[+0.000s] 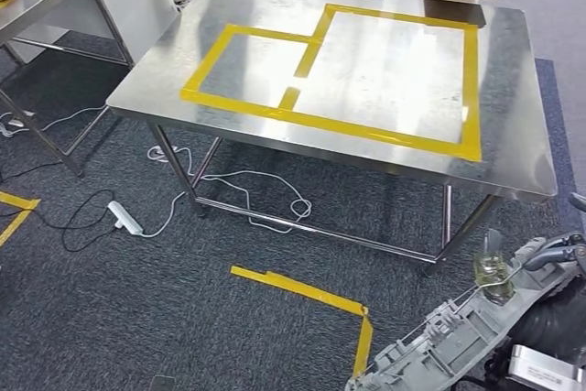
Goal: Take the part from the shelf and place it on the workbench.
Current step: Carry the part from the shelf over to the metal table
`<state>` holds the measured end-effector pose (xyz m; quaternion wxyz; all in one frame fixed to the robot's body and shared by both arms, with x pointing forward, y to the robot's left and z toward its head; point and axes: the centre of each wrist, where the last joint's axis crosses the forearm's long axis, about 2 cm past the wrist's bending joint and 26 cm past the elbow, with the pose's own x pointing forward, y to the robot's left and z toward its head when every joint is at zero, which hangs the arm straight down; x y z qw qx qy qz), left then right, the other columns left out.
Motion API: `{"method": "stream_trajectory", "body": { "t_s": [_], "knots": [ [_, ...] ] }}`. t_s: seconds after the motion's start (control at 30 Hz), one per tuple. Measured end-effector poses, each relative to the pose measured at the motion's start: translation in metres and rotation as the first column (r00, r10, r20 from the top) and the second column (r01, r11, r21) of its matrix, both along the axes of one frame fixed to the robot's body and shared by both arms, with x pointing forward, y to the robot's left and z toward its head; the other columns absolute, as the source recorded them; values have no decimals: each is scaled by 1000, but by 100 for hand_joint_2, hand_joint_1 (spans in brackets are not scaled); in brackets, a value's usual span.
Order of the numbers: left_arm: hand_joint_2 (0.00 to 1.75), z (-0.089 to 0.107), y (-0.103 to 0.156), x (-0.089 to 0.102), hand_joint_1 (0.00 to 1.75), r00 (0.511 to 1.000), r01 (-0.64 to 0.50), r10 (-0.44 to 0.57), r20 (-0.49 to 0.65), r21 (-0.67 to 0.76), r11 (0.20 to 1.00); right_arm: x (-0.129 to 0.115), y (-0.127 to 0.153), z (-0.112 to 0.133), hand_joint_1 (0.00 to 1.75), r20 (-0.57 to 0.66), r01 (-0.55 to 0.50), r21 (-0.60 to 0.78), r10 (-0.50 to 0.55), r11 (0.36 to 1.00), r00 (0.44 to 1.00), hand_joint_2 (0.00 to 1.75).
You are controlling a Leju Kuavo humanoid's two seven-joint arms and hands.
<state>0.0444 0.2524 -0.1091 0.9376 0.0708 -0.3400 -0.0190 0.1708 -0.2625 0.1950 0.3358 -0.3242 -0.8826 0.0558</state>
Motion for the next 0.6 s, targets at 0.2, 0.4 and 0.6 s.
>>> {"method": "stream_trajectory", "body": {
  "t_s": [0.2,0.4,0.6],
  "knots": [
    [175,0,1,2,0,1000,0,0,4,1,1000,0,0,0,175,-1,0,0,0,1000,1000,175],
    [175,0,1,0,0,1000,7,-7,3,-11,1000,0,0,0,175,-1,-2,3,2,1000,1000,175],
    [175,0,0,2,0,1000,22,-22,17,-23,999,0,1,2,175,57,64,-64,-61,996,997,175]
  ]
}}
